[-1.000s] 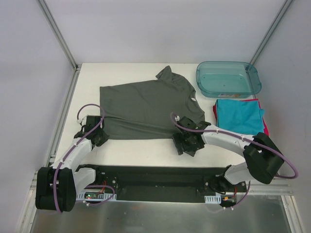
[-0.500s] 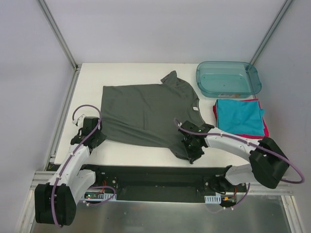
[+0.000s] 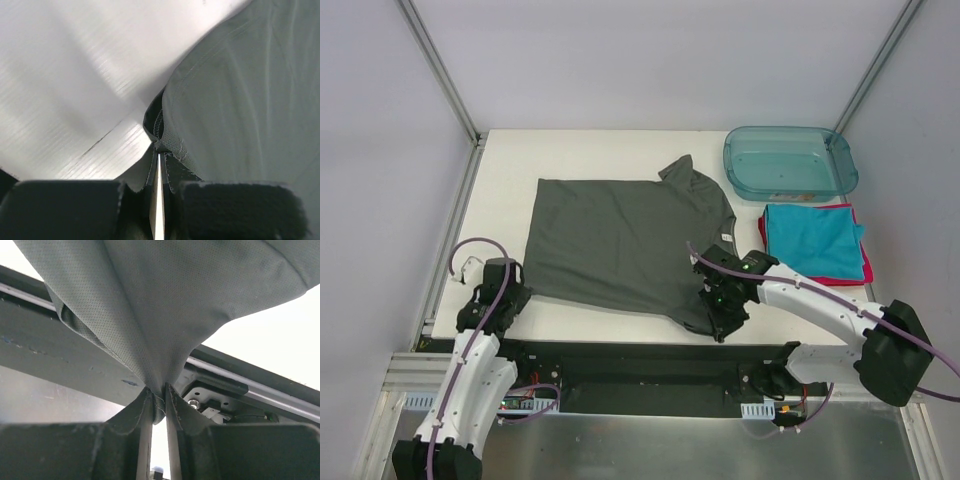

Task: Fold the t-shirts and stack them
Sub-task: Grap the side of the flattened tshirt closest away from the robot with both arms

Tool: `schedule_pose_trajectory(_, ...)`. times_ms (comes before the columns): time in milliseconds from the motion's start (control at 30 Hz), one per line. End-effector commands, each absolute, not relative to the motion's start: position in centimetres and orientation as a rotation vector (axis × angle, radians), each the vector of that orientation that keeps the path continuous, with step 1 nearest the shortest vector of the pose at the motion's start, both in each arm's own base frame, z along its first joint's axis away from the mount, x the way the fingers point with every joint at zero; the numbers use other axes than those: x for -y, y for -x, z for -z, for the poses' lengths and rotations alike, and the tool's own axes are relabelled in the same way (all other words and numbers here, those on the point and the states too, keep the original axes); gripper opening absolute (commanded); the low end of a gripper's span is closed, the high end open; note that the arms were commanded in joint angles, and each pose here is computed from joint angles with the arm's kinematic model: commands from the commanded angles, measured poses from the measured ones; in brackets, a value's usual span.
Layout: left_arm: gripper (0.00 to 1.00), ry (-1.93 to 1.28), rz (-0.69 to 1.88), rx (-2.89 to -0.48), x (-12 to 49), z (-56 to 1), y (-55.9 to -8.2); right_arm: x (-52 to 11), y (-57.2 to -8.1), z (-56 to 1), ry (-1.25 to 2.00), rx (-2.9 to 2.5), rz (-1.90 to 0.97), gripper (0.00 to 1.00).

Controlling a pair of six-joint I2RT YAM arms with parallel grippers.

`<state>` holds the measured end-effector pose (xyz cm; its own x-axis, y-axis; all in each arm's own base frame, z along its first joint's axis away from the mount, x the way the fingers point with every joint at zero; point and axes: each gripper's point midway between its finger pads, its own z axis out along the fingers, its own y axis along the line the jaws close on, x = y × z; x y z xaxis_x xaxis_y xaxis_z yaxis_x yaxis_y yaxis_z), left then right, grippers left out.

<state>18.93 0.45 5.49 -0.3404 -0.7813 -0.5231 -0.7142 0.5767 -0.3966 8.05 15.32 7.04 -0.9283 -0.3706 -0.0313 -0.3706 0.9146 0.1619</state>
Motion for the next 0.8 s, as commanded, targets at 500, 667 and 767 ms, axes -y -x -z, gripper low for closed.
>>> schedule_pose_trajectory(500, 0.0, 1.331, 0.092, -2.008, -1.7, -6.1, -17.4, -14.0, -10.3, -9.3, -0.802, 3.142, -0.026, 0.13)
schedule_pose_trajectory(667, 0.0, 1.32, 0.049, -2.039, -1.9, -7.1, -18.4, -14.4, -13.3, -11.4, -0.803, 3.213, -0.1, 0.13)
schedule_pose_trajectory(767, 0.0, 1.313, 0.051, -2.058, -1.7, -7.0, -19.0, -14.4, -15.4, -12.8, -0.766, 3.275, -0.141, 0.13)
